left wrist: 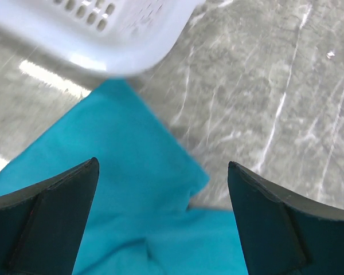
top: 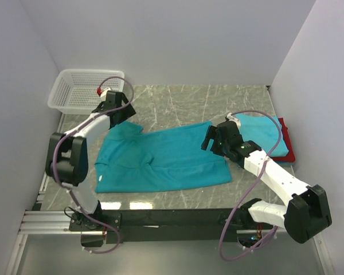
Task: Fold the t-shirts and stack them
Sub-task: Fold the tshirt
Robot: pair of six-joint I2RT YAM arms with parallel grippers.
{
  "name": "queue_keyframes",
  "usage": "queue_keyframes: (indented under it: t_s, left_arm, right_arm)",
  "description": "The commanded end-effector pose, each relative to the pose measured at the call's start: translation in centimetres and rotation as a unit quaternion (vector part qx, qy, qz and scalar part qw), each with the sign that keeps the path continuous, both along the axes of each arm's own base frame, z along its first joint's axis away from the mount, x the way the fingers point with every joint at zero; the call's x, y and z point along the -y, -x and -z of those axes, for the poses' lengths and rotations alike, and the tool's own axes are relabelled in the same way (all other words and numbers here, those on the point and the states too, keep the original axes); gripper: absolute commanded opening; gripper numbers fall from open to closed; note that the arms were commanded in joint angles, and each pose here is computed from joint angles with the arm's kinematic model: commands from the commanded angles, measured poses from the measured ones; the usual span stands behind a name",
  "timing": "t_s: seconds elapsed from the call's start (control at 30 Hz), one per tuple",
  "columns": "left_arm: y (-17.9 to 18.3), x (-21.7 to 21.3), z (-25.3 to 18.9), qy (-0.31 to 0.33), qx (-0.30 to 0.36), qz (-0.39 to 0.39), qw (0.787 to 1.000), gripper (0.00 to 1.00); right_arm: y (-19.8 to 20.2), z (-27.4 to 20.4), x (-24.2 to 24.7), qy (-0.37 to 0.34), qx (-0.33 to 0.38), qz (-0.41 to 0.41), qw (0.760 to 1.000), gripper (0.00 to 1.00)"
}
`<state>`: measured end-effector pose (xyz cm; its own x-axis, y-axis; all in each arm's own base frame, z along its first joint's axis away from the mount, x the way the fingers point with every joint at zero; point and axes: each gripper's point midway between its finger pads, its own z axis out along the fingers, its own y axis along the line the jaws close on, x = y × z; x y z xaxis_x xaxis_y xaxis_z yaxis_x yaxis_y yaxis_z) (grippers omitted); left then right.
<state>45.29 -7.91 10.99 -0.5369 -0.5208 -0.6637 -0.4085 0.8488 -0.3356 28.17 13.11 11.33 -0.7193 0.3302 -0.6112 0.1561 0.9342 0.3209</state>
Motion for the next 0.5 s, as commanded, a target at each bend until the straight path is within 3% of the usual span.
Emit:
queue_keyframes:
  t_s: [0.0, 0.47]
  left_arm:
    - [-2.9, 0.3, -0.3, -0.013, 0.014, 0.012, 1.000, 1.00]
    - [-5.0, -1.6, 4.6, -0.062, -0.077, -0.056, 0.994, 0.96]
  right_arm:
    - [-1.1, -1.6, 0.0, -0.015, 0.033, -0.001, 0.999, 0.97]
    - [-1.7, -0.4, 1.4, -0.008, 0.022, 0.014, 1.000, 0.97]
